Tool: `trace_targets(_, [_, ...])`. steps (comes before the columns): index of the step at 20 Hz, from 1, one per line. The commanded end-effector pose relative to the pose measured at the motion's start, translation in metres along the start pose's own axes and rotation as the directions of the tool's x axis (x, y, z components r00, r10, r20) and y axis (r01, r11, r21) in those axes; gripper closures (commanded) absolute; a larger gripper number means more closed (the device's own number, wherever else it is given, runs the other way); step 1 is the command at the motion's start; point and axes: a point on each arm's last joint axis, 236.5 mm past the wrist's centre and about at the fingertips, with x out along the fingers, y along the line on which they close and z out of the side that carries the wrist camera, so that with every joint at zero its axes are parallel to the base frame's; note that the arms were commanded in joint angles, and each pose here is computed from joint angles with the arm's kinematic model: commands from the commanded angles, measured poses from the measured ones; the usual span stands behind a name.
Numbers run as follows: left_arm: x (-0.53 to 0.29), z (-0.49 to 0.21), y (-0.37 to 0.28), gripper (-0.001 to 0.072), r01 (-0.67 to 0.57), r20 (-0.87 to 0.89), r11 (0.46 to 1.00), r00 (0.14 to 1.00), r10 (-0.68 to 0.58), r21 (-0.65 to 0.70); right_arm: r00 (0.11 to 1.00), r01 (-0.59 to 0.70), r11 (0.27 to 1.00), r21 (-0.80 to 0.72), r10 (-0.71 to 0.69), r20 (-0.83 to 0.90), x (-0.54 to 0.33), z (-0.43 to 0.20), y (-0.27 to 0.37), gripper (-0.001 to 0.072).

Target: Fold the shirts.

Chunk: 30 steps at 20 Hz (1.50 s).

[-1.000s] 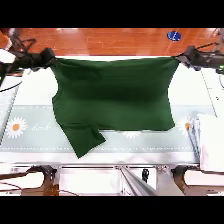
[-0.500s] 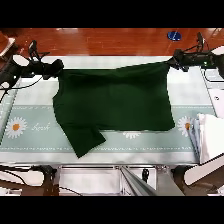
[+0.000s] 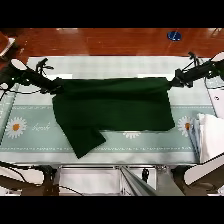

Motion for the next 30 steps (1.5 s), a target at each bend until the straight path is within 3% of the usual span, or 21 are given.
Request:
trace_targets(1, [0.016,-0.032,0.002,0.068,0.003,-0.155,1.0,0.988,-0.005,-0.015,0.996,0.058,0.998,0.017,-0.056,-0.071,0.019,-0.019,-0.013,0.0689])
trace_targets(2, [0.017,-0.038,0.002,0.053,0.003,-0.18,0.999,0.984,-0.009,-0.035,0.996,0.066,0.996,0.055,-0.063,-0.067,0.019,-0.018,-0.015,0.0603])
trace_targets(3, [0.015,-0.043,0.0,0.0221,0.005,-0.203,0.999,0.979,-0.015,-0.045,0.996,0.063,0.994,0.085,-0.057,-0.071,0.018,-0.019,-0.013,0.0388])
trace_targets(4, [0.012,-0.049,0.003,0.0196,-0.006,-0.227,0.999,0.974,-0.004,-0.044,0.995,0.061,0.995,0.085,-0.053,-0.086,0.015,-0.023,-0.011,0.0302])
trace_targets(7, [-0.008,-0.062,0.009,0.0197,-0.058,-0.255,0.998,0.965,0.053,-0.012,0.993,0.093,0.994,0.063,-0.088,-0.082,-0.015,-0.032,-0.008,0.0301])
trace_targets(10, [-0.035,-0.075,0.019,0.0196,-0.109,-0.153,0.994,0.983,0.105,-0.018,0.98,0.191,0.98,0.05,-0.193,0.048,-0.064,-0.035,-0.015,0.0302])
trace_targets(13, [-0.047,-0.116,0.049,0.0197,-0.134,-0.027,0.981,0.991,0.131,-0.139,0.953,0.204,0.972,0.118,-0.225,0.204,-0.089,-0.061,-0.024,0.0301])
trace_targets(15, [-0.046,-0.154,0.076,0.0198,-0.135,0.04,0.942,0.987,0.154,-0.308,0.945,0.18,0.972,0.148,-0.213,0.25,-0.083,-0.093,-0.027,0.0302])
trace_targets(17, [-0.036,-0.187,0.077,0.0198,-0.019,0.113,0.901,0.991,0.075,-0.432,0.956,0.108,0.981,0.16,-0.147,0.255,-0.063,-0.132,-0.02,0.0301])
trace_targets(19, [-0.024,-0.2,0.055,0.0198,0.14,0.177,0.88,0.982,-0.065,-0.454,0.962,0.036,0.983,0.181,-0.083,0.259,-0.044,-0.154,-0.011,0.0301])
trace_targets(21, [-0.011,-0.205,0.044,0.0198,0.211,0.201,0.865,0.971,-0.131,-0.455,0.964,-0.049,0.981,0.186,-0.002,0.268,-0.031,-0.164,0.005,0.0301])
trace_targets(25, [0.01,-0.204,0.019,0.0198,0.282,0.224,0.863,0.953,-0.203,-0.42,0.964,-0.095,0.978,0.186,0.044,0.262,-0.025,-0.168,0.013,0.0302])
trace_targets(30, [0.04,-0.206,-0.01,0.02,0.251,0.174,0.908,0.964,-0.203,-0.335,0.96,-0.094,0.969,0.228,0.028,0.279,-0.028,-0.164,0.008,0.0302])
